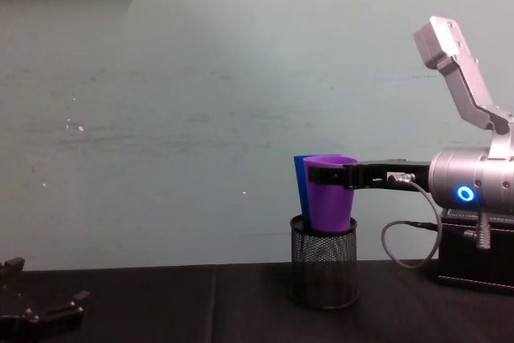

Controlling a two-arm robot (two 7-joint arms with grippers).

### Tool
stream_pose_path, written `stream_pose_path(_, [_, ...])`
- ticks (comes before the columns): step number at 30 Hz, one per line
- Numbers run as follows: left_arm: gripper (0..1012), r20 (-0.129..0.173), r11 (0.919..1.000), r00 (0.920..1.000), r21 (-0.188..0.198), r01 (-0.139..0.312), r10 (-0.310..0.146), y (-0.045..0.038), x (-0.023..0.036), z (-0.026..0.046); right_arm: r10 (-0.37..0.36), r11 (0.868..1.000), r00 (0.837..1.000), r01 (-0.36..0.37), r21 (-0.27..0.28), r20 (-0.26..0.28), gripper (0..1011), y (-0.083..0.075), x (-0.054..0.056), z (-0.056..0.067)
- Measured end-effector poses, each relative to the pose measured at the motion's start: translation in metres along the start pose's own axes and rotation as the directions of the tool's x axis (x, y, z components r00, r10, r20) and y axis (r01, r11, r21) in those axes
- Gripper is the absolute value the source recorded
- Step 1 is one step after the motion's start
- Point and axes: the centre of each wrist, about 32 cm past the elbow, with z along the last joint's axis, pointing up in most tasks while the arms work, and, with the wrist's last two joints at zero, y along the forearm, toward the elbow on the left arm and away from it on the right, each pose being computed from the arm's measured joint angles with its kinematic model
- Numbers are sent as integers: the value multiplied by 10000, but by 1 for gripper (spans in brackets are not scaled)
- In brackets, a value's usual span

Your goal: Pick up one cup with a gripper and tap it against the other cup.

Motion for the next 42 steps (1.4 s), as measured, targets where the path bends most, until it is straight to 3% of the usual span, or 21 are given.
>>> stream_pose_path(42, [1000,0,10000,10000,-1,-1,1,0,0,0,157,9999,9999,-157,57,-4,715,-3,11,-7])
